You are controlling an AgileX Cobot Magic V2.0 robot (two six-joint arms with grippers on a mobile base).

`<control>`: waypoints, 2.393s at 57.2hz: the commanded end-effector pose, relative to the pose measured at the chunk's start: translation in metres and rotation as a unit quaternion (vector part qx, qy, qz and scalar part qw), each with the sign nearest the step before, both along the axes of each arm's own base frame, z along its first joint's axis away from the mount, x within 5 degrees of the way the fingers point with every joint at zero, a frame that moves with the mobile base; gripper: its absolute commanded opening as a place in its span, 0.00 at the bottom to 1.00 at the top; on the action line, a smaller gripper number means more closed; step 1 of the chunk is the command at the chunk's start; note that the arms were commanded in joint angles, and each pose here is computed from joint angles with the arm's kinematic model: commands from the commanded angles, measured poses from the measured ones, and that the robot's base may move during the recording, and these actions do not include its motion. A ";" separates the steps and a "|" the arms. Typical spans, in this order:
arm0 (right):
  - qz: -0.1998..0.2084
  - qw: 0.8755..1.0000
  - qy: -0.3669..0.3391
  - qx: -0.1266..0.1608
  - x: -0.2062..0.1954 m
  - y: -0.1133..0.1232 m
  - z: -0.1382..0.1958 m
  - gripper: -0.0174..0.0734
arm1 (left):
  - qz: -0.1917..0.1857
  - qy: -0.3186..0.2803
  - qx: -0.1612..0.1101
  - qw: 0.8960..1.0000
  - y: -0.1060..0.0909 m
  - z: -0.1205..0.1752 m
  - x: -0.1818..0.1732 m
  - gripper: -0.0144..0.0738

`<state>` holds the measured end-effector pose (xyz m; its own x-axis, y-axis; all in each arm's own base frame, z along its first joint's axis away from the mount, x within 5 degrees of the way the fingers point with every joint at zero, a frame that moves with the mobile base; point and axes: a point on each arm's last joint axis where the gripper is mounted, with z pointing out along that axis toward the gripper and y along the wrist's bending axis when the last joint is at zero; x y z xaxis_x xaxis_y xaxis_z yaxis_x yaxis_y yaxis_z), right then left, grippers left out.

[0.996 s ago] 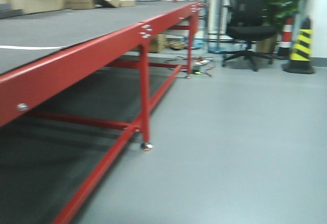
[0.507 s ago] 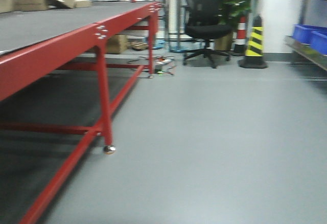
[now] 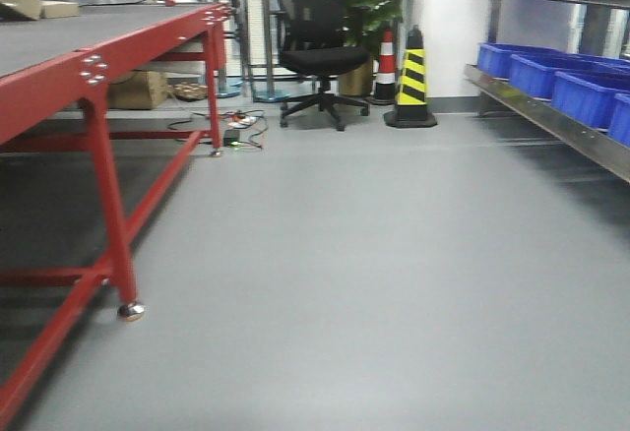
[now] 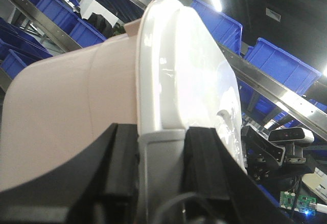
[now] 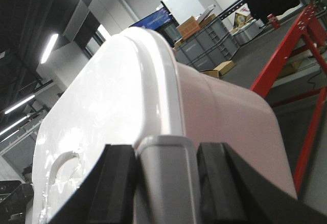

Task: Grab white bin and place on right shelf
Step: 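Carry the bin with both grippers while driving past the red table, then carry the bin with both grippers while turning toward the steel shelf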

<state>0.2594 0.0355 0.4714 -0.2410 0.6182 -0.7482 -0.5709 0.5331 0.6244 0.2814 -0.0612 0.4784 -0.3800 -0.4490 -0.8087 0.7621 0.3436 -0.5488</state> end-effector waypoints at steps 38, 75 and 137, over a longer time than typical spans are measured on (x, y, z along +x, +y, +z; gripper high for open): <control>0.078 0.994 -0.055 0.050 -0.024 0.013 0.027 0.26 | -0.155 -0.087 0.009 0.984 -0.021 0.024 -0.048 0.02; 0.077 0.994 -0.055 0.050 -0.024 0.013 0.027 0.26 | -0.155 -0.087 0.009 0.984 -0.021 0.024 -0.048 0.02; 0.073 0.995 -0.049 0.051 -0.020 0.013 0.025 0.26 | -0.154 -0.087 0.009 0.984 -0.021 0.024 -0.048 0.02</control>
